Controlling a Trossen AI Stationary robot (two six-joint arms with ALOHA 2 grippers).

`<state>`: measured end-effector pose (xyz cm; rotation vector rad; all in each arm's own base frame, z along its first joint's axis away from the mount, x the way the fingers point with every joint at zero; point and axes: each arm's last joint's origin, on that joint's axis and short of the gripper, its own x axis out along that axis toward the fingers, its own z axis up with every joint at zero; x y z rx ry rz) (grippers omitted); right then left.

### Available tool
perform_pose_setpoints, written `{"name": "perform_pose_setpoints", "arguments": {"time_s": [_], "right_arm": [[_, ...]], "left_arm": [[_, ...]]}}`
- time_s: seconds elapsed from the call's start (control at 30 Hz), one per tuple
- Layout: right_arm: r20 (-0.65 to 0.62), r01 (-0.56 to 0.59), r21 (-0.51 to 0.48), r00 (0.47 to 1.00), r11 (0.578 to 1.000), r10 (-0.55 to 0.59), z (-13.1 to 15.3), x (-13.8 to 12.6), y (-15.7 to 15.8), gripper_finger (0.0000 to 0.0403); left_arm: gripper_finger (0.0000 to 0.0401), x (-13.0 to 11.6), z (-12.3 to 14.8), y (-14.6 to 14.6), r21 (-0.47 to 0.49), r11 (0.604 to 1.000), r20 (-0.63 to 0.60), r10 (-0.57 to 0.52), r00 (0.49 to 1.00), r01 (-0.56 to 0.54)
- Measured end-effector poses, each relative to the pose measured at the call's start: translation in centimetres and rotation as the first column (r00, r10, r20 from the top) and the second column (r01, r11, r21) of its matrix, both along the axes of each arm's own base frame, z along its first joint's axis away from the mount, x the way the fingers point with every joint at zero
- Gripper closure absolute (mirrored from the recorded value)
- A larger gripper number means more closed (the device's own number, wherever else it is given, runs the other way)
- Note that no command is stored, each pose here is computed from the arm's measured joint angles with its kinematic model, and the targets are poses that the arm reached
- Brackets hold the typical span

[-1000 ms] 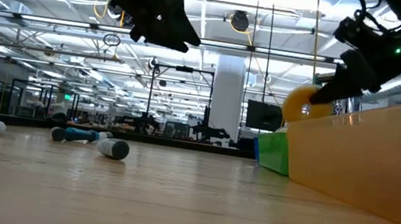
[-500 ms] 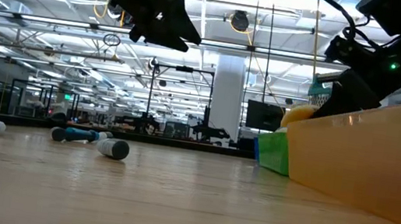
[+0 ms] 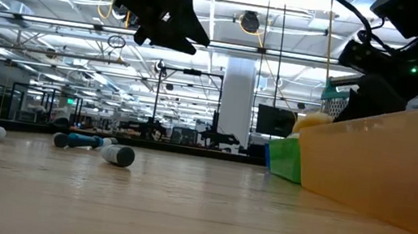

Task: Pick & Place Food Item
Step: Put the black donut into the green bin, then put the purple food coloring bottle into the blue bin

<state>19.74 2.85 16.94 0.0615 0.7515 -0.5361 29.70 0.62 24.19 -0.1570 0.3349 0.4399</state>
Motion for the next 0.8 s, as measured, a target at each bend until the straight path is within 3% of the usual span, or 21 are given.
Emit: {"name": "perform_pose_setpoints", "arguments": {"time_s": [0.17, 0.37, 0.8], "right_arm": [[-0.021, -0.095, 0.095, 0.995, 0.991, 0.098, -0.1, 0.0, 0.4, 0.0256], [-0.001, -0.154, 0.173, 0.988, 0.973, 0.157, 0.3, -0.1, 0.6, 0.0237], [0.202, -0.206, 0.174, 0.965, 0.963, 0.170, 3.8, -1.7, 0.2, 0.0241]], "left_arm": [[0.0166, 0.0, 0.0, 0.0, 0.001, 1.000, -0.002, -0.001, 1.000, 0.001], [0.0166, 0.0, -0.1, 0.0, 0.001, 1.000, -0.008, -0.001, 1.000, 0.001], [0.0167, -0.1, -0.2, -0.1, -0.007, 1.000, -0.028, -0.027, 0.999, 0.026]]}}
